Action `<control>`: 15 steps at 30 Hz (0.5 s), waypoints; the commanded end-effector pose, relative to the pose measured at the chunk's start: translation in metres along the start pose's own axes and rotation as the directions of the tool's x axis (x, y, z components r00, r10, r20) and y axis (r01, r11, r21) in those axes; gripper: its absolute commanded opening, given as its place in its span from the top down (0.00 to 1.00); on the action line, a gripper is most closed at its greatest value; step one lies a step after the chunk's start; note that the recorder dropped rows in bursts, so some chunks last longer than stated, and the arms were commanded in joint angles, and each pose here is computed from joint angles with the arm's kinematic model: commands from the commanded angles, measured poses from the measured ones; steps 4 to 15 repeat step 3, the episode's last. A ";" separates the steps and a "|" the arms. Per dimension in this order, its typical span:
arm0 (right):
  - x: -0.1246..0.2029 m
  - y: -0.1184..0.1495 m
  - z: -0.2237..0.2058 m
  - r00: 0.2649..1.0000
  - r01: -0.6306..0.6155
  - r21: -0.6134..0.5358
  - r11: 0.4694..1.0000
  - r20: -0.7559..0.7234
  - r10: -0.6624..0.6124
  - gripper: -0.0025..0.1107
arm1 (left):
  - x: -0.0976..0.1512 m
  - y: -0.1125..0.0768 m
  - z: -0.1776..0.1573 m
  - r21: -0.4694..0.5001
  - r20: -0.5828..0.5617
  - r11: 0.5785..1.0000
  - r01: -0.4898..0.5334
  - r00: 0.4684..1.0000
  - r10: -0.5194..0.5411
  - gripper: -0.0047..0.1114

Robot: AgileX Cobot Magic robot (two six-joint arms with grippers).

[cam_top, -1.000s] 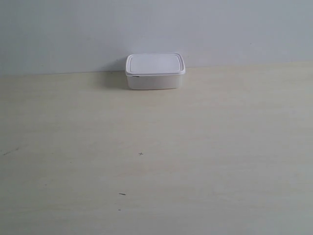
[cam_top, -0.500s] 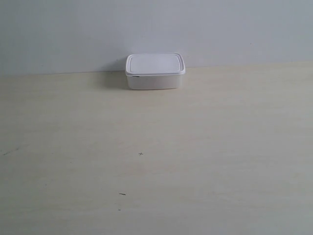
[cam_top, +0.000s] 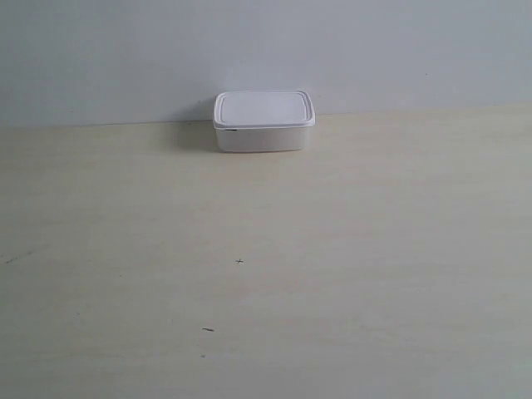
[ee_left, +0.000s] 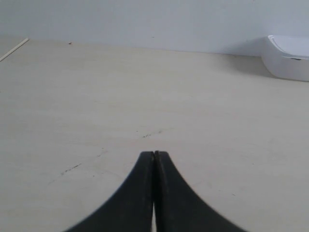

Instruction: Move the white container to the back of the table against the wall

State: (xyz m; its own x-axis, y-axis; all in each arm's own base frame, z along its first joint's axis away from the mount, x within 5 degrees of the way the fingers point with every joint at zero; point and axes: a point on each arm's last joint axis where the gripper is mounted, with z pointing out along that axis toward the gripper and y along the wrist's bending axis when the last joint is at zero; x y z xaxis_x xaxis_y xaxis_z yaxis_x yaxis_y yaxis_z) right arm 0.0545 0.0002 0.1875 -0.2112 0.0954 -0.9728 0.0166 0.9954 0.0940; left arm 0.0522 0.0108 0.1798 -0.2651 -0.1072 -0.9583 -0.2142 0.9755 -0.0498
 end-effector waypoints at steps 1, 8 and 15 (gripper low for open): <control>0.001 -0.001 0.000 1.000 0.004 0.007 1.000 0.011 -0.004 0.98 | -0.002 0.000 0.000 -0.002 0.020 1.000 0.001 1.000 -0.001 0.96; 0.001 -0.001 0.000 1.000 0.004 0.007 1.000 0.011 -0.004 0.98 | -0.002 0.000 0.000 -0.002 0.020 1.000 0.001 1.000 -0.001 0.96; 0.001 -0.001 0.000 1.000 0.004 0.007 1.000 0.011 -0.004 0.98 | -0.002 0.000 0.000 -0.002 0.020 1.000 0.001 1.000 -0.001 0.96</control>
